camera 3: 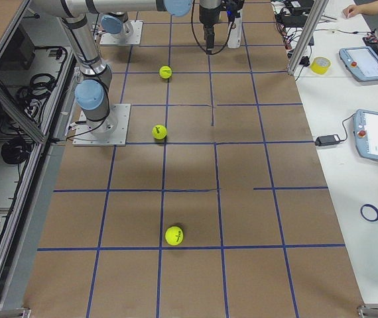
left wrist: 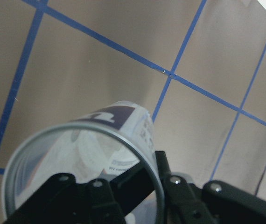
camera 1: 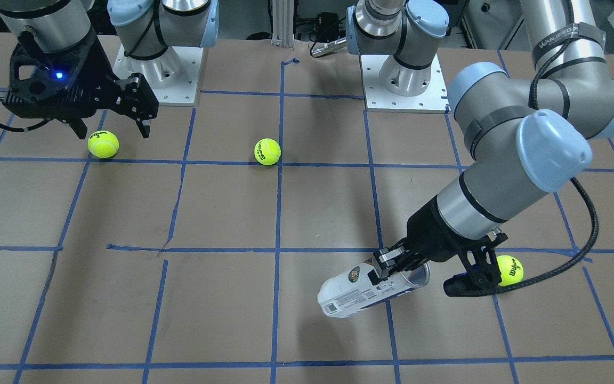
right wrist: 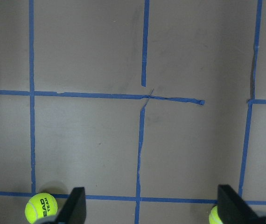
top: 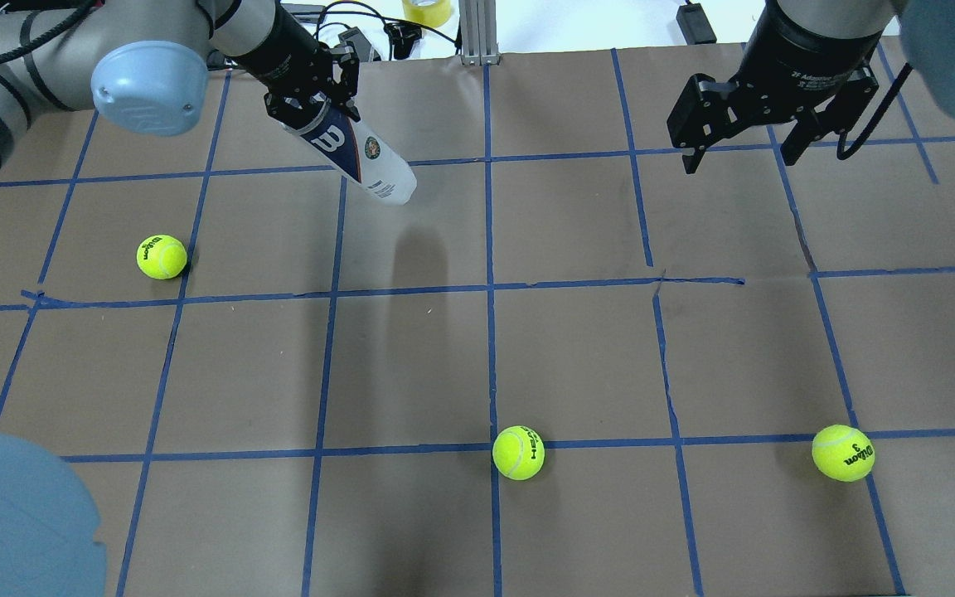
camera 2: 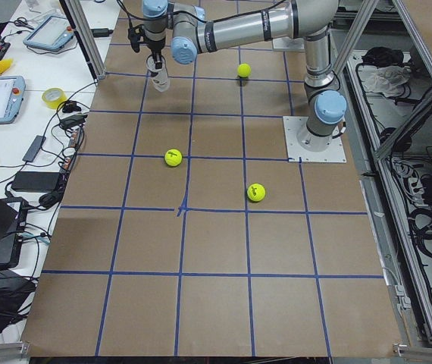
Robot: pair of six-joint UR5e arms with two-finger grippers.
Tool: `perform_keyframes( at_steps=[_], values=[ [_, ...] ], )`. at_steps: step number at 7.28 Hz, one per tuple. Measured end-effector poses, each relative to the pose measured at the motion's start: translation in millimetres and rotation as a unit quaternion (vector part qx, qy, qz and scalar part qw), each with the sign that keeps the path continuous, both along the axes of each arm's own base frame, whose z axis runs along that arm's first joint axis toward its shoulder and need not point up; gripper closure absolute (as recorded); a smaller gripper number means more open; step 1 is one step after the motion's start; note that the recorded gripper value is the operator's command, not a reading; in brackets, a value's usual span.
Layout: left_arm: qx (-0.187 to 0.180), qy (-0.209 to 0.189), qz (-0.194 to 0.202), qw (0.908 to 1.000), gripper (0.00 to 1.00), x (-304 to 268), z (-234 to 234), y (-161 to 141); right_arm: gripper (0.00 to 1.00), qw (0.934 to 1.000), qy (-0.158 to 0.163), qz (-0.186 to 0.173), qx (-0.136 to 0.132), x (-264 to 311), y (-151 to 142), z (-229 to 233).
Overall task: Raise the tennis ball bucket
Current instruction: 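Lift the can with the left gripper and swing it upright, then lower the upright can onto the table with the left gripper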
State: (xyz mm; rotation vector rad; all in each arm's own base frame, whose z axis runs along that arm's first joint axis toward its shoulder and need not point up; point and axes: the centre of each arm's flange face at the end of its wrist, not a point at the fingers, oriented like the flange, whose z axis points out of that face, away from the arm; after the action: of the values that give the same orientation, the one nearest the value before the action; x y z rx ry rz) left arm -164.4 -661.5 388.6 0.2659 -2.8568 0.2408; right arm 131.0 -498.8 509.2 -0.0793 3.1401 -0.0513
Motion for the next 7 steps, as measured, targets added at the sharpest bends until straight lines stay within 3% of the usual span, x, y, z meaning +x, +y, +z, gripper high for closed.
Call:
perform_keyframes(
  at_steps=[1,3,5,7],
  values=[
    [-0.016,-0.053,-0.062,0.9966,1.00,-11.6,-0.5,-2.5,0.00,1.0000,0.000,0.001,0.000,0.1,-0.3,-0.5],
    [-0.026,-0.109,-0.170,0.9791,1.00,-38.7,-17.9,-6.8,0.00,1.0000,-0.001,0.002,0.000,-0.1,-0.5,-0.2],
    [-0.020,-0.117,-0.212,0.9700,0.95,-60.8,-33.7,-4.0,0.00,1.0000,-0.001,0.001,-0.001,-1.3,-2.1,-0.5],
    [-0.011,-0.119,-0.222,0.9677,0.95,-75.8,-41.1,2.3,0.00,1.0000,-0.001,-0.001,0.001,-3.1,-2.6,-1.9]
  ],
)
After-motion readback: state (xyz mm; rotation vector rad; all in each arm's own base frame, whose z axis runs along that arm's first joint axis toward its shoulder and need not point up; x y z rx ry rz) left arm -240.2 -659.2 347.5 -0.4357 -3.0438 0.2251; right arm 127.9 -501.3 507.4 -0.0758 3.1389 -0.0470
